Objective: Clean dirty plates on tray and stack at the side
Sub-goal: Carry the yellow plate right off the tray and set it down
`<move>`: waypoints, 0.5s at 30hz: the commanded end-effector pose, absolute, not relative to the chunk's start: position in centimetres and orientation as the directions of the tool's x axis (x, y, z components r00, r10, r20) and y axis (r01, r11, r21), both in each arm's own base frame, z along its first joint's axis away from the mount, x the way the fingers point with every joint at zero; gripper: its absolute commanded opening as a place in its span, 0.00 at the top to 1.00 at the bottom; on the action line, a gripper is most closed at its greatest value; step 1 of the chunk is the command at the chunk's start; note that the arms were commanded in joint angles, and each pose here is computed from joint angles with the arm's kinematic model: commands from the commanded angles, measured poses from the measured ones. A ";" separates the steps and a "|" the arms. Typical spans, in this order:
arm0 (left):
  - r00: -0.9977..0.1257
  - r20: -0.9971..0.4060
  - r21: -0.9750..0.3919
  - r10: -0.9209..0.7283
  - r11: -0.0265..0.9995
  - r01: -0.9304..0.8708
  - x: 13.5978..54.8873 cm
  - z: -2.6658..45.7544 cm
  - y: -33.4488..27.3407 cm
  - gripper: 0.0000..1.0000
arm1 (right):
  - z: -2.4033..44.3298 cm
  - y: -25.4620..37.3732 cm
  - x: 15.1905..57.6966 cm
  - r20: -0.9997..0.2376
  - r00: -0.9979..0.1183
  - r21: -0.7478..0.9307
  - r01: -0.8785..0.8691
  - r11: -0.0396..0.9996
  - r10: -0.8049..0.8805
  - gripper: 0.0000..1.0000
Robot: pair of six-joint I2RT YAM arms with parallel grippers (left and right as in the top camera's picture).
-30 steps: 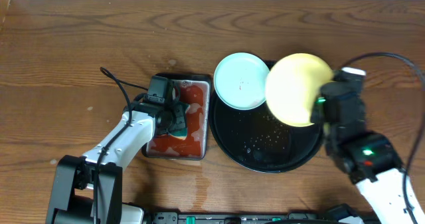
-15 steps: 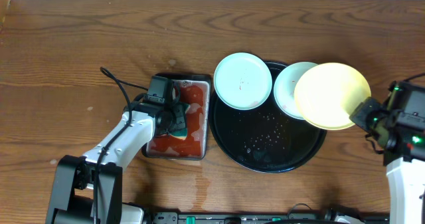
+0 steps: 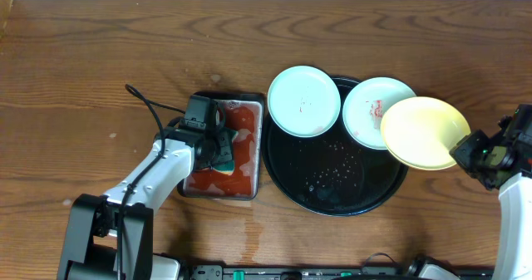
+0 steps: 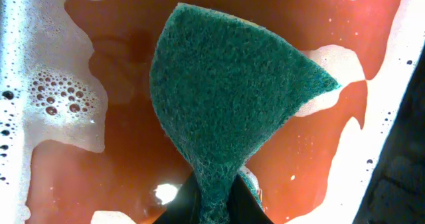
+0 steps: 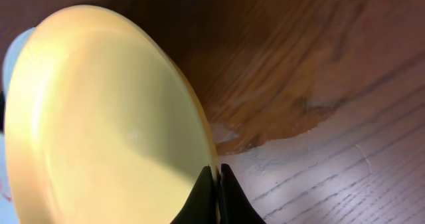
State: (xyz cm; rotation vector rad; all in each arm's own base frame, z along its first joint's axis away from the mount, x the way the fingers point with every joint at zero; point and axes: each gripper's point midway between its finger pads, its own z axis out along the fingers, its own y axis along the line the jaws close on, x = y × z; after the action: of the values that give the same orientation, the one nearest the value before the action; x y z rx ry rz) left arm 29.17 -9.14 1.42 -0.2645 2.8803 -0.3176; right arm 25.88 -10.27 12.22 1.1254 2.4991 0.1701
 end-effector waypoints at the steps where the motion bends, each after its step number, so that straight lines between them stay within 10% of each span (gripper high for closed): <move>1: -0.961 -0.196 -0.239 -0.196 0.960 -0.147 28.7 1.3 -9.1 0.92 | 12.0 -11.1 25.8 -0.287 -0.585 0.268 0.712 0.649 0.759 0.99; 15: -0.960 -0.199 -0.239 -0.196 0.960 -0.146 28.7 1.3 -9.1 0.93 | 8.9 -18.7 21.9 -0.258 -0.326 0.133 0.921 0.367 0.910 0.99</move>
State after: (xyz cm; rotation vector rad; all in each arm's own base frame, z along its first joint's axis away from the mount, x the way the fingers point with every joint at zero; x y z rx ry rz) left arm 29.17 -9.14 1.42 -0.2645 2.8803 -0.3176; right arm 23.15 -16.70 9.45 1.4632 2.4124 0.0363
